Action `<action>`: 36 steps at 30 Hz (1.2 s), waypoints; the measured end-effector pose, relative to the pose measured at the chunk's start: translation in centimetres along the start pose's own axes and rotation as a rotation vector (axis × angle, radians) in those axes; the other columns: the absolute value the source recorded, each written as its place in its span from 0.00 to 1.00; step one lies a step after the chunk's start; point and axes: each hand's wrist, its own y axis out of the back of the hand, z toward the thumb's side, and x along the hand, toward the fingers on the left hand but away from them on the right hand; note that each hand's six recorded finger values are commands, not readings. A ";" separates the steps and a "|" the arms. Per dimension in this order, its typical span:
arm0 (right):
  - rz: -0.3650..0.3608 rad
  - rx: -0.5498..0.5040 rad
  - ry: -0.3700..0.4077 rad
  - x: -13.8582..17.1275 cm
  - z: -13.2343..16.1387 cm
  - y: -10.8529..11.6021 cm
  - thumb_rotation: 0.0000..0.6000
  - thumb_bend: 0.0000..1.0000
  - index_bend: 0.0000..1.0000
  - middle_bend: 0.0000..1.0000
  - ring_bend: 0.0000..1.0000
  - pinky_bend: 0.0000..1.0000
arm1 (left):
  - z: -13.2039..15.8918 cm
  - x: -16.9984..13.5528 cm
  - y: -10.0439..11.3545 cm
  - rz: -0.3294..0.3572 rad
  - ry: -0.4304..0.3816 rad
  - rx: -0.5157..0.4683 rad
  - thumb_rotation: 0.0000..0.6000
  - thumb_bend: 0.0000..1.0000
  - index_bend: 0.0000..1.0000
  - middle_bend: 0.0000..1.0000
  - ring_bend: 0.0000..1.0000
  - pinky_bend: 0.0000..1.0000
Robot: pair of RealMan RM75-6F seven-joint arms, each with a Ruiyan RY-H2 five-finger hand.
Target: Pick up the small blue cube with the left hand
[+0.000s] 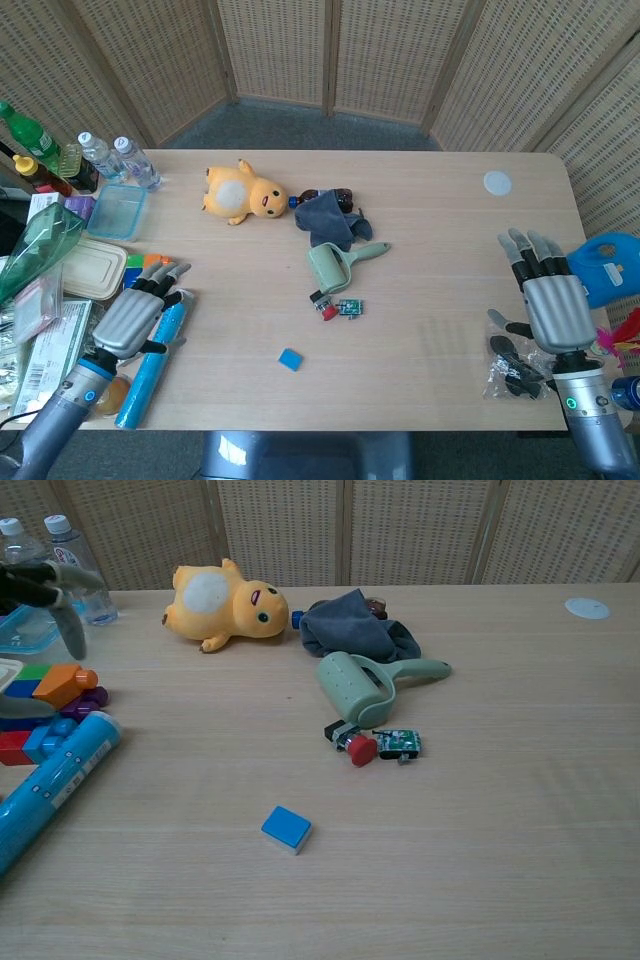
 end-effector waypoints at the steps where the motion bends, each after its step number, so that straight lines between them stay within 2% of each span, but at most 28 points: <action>1: 0.002 0.000 0.000 0.0 0.0 0.0 0.90 0.15 0.00 0.00 0.00 0.00 | 0.3 0.3 -0.4 -0.013 -0.011 -0.001 0.95 0.22 0.43 0.00 0.00 0.00; 9: 0.001 -0.003 -0.011 -0.2 -0.5 0.1 0.91 0.15 0.00 0.00 0.00 0.00 | 3.0 2.5 -3.1 -0.080 -0.091 0.030 0.90 0.22 0.43 0.00 0.00 0.00; 24: -0.010 -0.005 -0.026 0.5 -1.4 0.6 0.91 0.15 0.00 0.00 0.00 0.00 | 6.3 4.9 -7.9 -0.121 -0.169 0.142 0.89 0.22 0.44 0.00 0.00 0.00; 36: -0.016 -0.005 -0.039 1.0 -2.0 1.1 0.90 0.15 0.00 0.00 0.00 0.00 | 8.1 6.6 -10.9 -0.150 -0.196 0.189 0.79 0.20 0.39 0.00 0.00 0.00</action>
